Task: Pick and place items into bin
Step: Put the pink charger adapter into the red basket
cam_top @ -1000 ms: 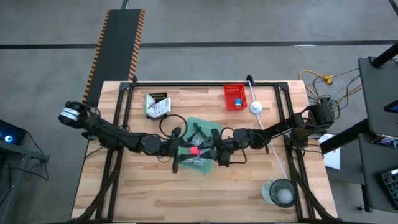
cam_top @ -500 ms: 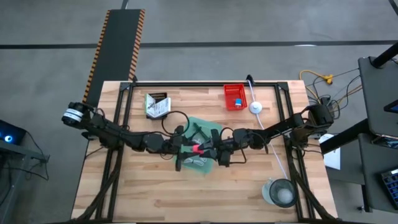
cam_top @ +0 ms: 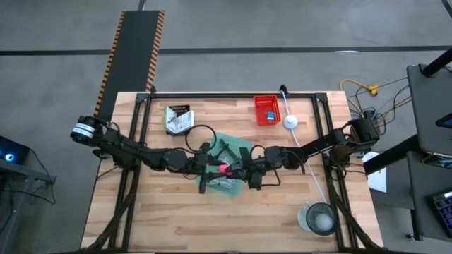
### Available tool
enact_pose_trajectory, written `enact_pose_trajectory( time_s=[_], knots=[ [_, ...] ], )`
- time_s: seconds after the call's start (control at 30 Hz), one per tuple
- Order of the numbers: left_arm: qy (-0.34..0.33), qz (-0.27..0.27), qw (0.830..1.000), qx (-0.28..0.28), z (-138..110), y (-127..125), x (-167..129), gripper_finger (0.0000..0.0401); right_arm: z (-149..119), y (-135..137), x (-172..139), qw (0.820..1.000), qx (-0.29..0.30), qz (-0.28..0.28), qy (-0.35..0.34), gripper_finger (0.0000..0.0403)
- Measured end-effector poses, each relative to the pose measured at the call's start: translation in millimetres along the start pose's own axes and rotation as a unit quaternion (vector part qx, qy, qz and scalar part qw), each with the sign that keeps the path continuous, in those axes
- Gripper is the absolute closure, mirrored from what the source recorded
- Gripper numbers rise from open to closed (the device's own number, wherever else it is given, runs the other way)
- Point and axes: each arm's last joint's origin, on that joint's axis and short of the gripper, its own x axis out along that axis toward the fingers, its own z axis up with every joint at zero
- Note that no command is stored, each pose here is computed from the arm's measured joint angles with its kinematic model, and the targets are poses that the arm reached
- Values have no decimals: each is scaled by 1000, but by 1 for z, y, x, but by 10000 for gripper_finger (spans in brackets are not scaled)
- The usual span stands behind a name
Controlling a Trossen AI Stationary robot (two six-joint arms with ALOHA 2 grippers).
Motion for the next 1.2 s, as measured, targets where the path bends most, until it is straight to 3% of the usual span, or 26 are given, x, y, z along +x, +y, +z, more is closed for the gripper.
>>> enact_pose_trajectory(
  time_s=[0.1,0.3,0.47,0.63,0.83,1.0,1.2],
  knots=[
    [0,0,1000,2,0,0,0,261,0,0,0,1000,0,0,1,265],
    [0,-11,1000,6,0,0,0,261,-1,1,0,1000,2,3,7,196],
    [-8,-13,1000,5,2,0,0,261,-3,0,0,1000,0,-5,28,178],
    [-8,-12,1000,4,3,1,1,261,-3,0,0,1000,3,-7,28,198],
    [-6,-11,1000,0,3,2,1,261,-3,0,0,999,27,-10,28,267],
    [-6,-10,1000,-3,3,3,1,258,-3,0,0,999,36,-10,28,267],
    [0,-5,1000,8,1,4,0,157,-2,1,-1,997,73,-7,29,267]
  ],
)
